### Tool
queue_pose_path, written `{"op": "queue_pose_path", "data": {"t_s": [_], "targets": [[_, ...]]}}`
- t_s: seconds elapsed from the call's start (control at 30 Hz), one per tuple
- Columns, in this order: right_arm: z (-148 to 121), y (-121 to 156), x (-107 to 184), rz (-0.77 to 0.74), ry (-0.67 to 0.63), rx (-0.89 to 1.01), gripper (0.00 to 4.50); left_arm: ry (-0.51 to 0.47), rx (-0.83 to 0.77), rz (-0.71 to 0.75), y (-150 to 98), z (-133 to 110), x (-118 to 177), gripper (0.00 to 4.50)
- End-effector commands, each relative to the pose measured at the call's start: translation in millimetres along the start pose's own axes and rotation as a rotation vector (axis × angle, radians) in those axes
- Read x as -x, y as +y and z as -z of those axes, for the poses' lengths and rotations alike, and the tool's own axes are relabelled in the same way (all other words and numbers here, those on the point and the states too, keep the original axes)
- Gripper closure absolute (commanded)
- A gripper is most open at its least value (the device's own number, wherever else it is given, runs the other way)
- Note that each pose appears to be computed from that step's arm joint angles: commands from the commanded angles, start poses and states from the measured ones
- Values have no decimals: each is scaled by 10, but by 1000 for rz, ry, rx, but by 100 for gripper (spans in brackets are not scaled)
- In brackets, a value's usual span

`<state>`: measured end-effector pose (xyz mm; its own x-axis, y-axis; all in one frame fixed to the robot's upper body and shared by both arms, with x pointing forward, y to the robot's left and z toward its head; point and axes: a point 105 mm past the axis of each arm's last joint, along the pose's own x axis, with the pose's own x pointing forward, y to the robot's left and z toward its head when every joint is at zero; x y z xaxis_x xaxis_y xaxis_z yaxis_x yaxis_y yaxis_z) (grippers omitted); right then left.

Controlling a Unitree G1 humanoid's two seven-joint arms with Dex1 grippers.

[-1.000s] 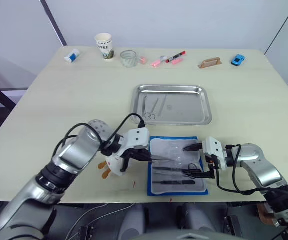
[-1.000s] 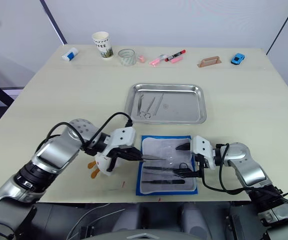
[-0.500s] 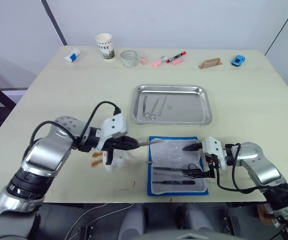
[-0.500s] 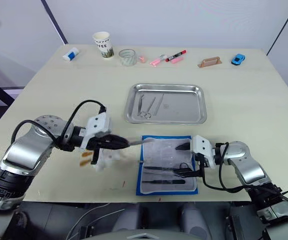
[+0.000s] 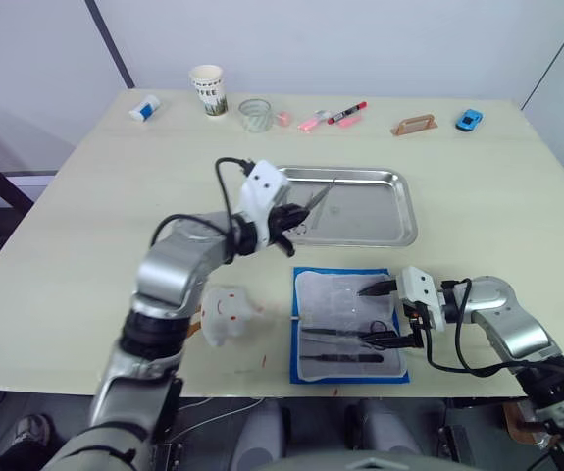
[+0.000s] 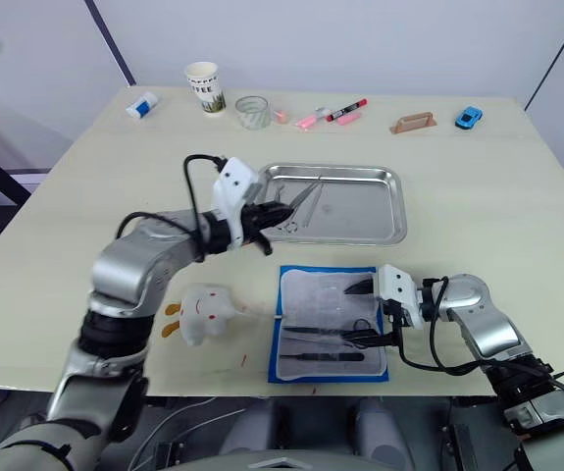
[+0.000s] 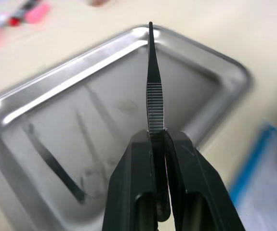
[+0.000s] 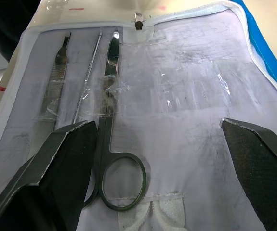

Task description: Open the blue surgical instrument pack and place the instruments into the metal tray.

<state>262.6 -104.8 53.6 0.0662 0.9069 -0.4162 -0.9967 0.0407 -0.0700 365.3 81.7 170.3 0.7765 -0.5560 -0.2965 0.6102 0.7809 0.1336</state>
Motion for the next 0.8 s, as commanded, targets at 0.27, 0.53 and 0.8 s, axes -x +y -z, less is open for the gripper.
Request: {"op": "queue_pose_path", "data": {"t_s": [0.27,0.53,0.8], "targets": [[368,118,15,-25,140,-117,0,20,68,-237,-51,-214,-516,447],[375,150,40,-22,142,-125,0,132,150,-309,-179,-71,-741,447],[369,150,29,-20,141,-126,0,192,221,-299,-289,-27,-824,447]]}}
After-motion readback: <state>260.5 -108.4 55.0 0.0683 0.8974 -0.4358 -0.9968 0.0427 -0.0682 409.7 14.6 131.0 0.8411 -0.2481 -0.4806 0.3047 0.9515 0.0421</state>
